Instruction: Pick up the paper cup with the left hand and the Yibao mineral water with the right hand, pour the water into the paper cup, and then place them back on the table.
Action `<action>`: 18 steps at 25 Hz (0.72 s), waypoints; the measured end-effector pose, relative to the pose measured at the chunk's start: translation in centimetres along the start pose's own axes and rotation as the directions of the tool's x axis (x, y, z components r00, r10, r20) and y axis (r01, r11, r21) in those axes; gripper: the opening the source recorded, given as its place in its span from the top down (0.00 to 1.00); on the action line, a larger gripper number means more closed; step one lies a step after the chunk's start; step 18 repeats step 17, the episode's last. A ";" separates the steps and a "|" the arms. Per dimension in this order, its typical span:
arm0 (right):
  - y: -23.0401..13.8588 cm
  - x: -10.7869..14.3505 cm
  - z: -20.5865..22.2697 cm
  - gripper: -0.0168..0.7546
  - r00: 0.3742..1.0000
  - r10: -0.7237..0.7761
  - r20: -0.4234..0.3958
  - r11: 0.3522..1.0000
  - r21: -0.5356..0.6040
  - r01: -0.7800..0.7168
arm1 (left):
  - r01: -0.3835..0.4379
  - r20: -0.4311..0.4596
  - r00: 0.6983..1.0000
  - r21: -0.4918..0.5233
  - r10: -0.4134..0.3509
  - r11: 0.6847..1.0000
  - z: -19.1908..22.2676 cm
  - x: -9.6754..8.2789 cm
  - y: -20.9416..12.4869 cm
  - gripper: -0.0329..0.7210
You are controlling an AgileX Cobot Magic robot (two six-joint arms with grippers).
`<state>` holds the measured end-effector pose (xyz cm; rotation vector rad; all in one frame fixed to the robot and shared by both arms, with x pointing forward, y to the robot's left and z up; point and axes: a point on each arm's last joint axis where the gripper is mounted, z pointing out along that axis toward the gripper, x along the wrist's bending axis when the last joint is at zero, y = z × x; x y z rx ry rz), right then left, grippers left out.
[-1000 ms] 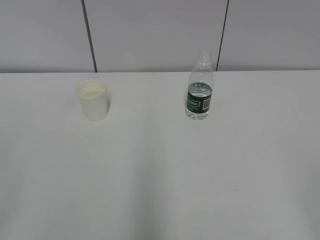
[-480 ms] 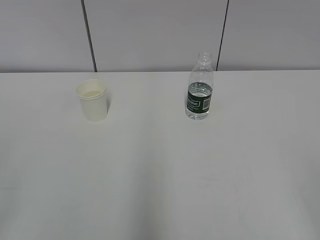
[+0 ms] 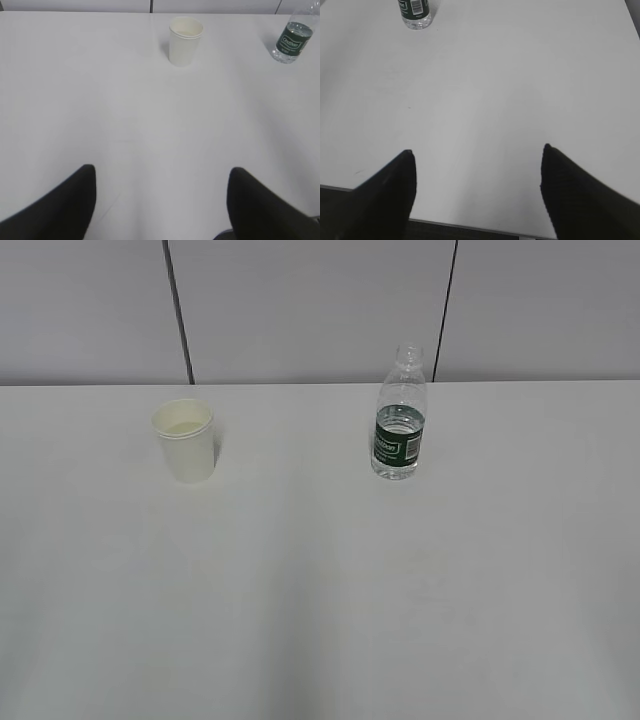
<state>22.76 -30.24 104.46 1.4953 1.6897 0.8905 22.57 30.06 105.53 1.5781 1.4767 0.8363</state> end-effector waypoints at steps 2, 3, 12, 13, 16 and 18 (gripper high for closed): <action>0.0 0.0 0.0 0.24 1.000 0.000 0.000 1.000 0.000 0.000 | 0.000 0.000 1.000 0.000 0.000 1.000 0.0 0.0 0.0 0.30; 0.0 0.0 0.0 0.24 1.000 0.000 0.000 1.000 0.000 0.000 | 0.000 0.000 1.000 0.000 0.000 1.000 0.0 0.0 0.0 0.30; 0.0 0.0 0.0 0.24 1.000 0.000 0.000 1.000 0.000 0.000 | 0.000 0.000 1.000 0.000 0.000 1.000 0.0 0.0 0.0 0.30; 0.0 0.0 0.0 0.24 1.000 0.000 0.000 1.000 0.000 0.000 | 0.000 0.000 1.000 0.000 0.000 1.000 0.0 0.0 0.0 0.30; 0.0 0.0 0.0 0.24 1.000 0.000 0.000 1.000 0.000 0.000 | 0.000 0.000 1.000 0.000 0.000 1.000 0.0 0.0 0.0 0.30; 0.0 0.0 0.0 0.24 1.000 0.000 0.000 1.000 0.000 0.000 | 0.000 0.000 1.000 0.000 0.000 1.000 0.0 0.0 0.0 0.30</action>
